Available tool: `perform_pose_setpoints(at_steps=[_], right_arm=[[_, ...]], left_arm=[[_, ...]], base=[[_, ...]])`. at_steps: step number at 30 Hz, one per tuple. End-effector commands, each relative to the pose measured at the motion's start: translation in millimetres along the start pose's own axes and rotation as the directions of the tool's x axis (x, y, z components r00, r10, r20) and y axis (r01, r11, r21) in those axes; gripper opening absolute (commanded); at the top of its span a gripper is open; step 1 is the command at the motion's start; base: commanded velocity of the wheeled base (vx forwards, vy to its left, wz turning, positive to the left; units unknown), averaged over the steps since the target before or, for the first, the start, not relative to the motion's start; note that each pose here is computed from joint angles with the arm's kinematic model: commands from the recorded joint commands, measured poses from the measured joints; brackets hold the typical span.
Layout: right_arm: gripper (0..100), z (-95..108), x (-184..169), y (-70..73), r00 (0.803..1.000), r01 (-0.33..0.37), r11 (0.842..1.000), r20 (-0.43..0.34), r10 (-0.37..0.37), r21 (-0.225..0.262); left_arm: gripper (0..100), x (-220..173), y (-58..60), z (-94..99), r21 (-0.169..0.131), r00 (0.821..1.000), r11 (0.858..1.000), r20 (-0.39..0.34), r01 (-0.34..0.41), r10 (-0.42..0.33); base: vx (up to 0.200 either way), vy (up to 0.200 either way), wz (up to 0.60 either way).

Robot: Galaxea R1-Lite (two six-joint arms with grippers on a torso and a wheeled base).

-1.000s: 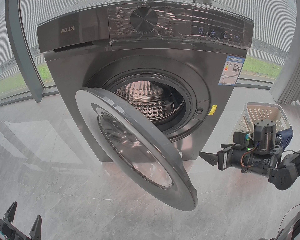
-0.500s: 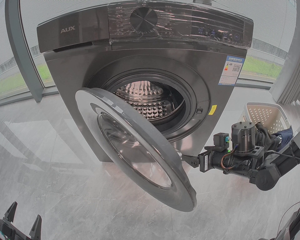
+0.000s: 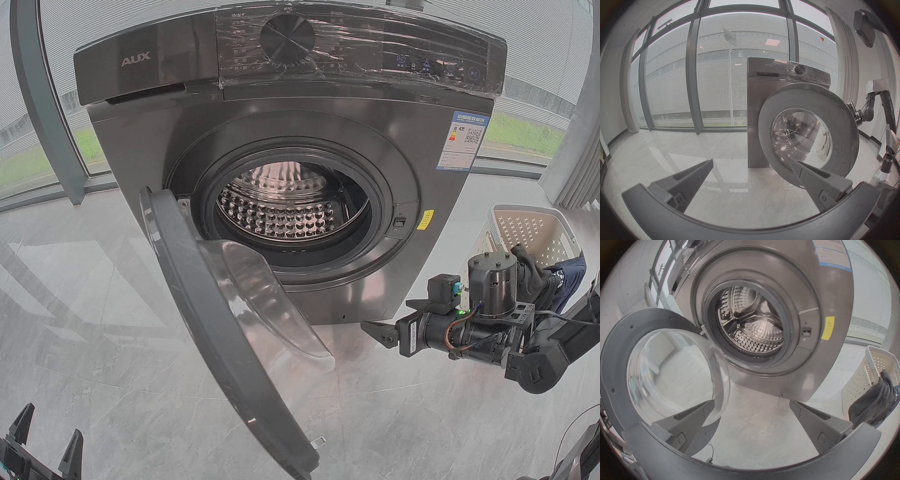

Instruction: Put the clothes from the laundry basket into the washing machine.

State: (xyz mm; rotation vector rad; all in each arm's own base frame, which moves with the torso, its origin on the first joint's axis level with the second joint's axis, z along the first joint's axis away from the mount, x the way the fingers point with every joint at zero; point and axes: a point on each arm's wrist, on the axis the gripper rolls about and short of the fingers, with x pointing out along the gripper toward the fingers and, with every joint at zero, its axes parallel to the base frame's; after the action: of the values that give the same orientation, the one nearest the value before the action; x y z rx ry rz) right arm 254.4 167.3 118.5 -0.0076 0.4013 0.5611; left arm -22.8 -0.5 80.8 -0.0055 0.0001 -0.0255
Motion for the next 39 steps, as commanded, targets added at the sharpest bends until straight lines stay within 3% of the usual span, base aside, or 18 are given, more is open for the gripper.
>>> perform_pose_setpoints(at_steps=[1, 5, 17, 21, 26, 29, 36, 39], right_arm=[[100, 5.4, 4.0, -9.0, 0.999, 0.028, 1.0, 0.018, -0.029, 0.011], [100, 0.1, 19.6, -7.6, 1.0, 0.022, 1.0, 0.007, -0.022, 0.008], [100, 0.5, 50.1, -2.8, 1.0, -0.003, 1.0, 0.018, 0.002, 0.024], [100, -6.6, 56.3, 10.6, 0.999, -0.039, 0.999, -0.003, 0.039, 0.012], [100, -5.2, 63.4, 34.4, 0.996, -0.093, 0.994, 0.008, 0.093, 0.052], [100, -6.0, 62.7, 42.7, 0.994, -0.112, 0.992, 0.006, 0.111, 0.051], [100, -0.4, 63.2, 40.1, 0.994, -0.108, 0.993, 0.031, 0.106, 0.051], [100, 11.4, 67.6, 41.9, 0.991, -0.123, 0.991, 0.067, 0.119, 0.055]], left_arm=[[100, 0.0, 0.0, -5.3, -0.001, 1.0, 1.0, 0.0, 0.001, -0.001], [100, 0.0, 0.0, -5.3, -0.001, 1.0, 1.0, 0.0, 0.001, -0.001], [100, -0.2, 0.0, -4.9, -0.001, 1.0, 1.0, 0.002, 0.001, -0.001], [100, 0.0, 0.1, -5.3, 0.001, 1.0, 1.0, 0.0, -0.001, 0.001], [100, 0.0, 0.1, -5.3, 0.001, 1.0, 1.0, 0.0, -0.003, 0.003], [100, 0.0, 0.1, -5.3, 0.001, 1.0, 1.0, 0.0, -0.003, 0.003], [100, 0.0, 0.1, -5.3, 0.001, 1.0, 1.0, 0.0, -0.003, 0.003], [100, 0.0, 0.1, -5.3, 0.001, 1.0, 1.0, 0.0, -0.003, 0.003]], base=[[0.0, 0.0, 0.0], [0.0, 0.0, 0.0], [-0.2, 0.0, 0.0], [0.0, 0.0, 0.0], [0.0, 0.0, 0.0], [0.0, 0.0, 0.0], [0.0, 0.0, 0.0], [0.0, 0.0, 0.0]])
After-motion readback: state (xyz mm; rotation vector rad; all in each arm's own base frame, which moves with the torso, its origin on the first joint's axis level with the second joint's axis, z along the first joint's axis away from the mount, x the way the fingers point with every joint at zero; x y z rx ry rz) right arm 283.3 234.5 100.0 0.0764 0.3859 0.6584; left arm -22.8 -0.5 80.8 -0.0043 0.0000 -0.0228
